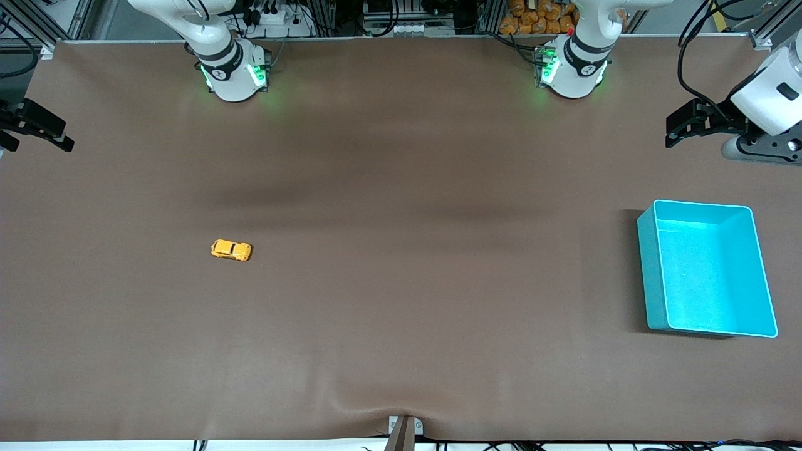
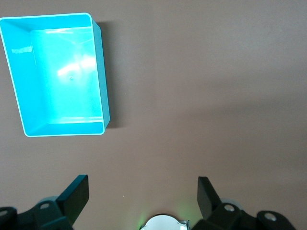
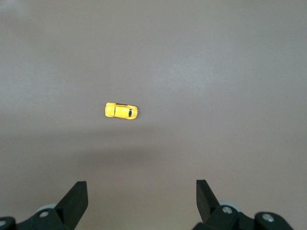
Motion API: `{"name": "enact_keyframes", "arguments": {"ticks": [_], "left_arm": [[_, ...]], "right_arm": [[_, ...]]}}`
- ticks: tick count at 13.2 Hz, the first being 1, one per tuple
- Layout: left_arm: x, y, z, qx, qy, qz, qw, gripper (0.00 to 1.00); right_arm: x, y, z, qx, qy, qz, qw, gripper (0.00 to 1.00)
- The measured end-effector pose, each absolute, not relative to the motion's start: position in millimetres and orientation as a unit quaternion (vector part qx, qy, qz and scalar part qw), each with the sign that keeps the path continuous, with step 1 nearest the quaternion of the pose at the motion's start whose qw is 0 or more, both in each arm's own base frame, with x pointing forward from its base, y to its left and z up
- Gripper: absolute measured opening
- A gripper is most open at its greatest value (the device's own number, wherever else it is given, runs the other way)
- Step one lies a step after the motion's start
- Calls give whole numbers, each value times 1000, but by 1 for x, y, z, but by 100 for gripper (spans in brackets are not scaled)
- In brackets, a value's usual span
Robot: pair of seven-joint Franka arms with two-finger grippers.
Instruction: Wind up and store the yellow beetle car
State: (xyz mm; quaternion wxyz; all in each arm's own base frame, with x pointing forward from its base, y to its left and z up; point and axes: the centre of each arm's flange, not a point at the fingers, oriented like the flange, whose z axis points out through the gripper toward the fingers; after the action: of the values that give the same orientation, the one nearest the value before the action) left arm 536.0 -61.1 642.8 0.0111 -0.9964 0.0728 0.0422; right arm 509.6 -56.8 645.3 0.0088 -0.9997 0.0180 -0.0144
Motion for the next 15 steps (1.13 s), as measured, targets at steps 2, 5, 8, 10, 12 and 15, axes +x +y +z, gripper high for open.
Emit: {"name": "enact_keyframes", "arguments": {"ticks": [2, 5, 8, 10, 12, 15], "left_arm": [[536, -61, 643, -996, 73, 42, 11, 100], [536, -61, 643, -997, 66, 42, 11, 100], [537, -61, 641, -997, 64, 44, 12, 100], [537, -61, 640, -997, 63, 44, 12, 100], [537, -61, 640, -997, 62, 44, 12, 100], [537, -59, 640, -997, 60, 44, 12, 100]], "right_arm": [[510, -55, 645, -1000, 15, -14, 4, 100], [510, -52, 645, -1000, 13, -14, 3, 100], [511, -49, 644, -1000, 9, -13, 3, 100], [511, -46, 641, -1000, 7, -11, 3, 100], [511, -46, 638, -1000, 7, -9, 3, 100], [511, -46, 633, -1000, 7, -6, 4, 100]]}}
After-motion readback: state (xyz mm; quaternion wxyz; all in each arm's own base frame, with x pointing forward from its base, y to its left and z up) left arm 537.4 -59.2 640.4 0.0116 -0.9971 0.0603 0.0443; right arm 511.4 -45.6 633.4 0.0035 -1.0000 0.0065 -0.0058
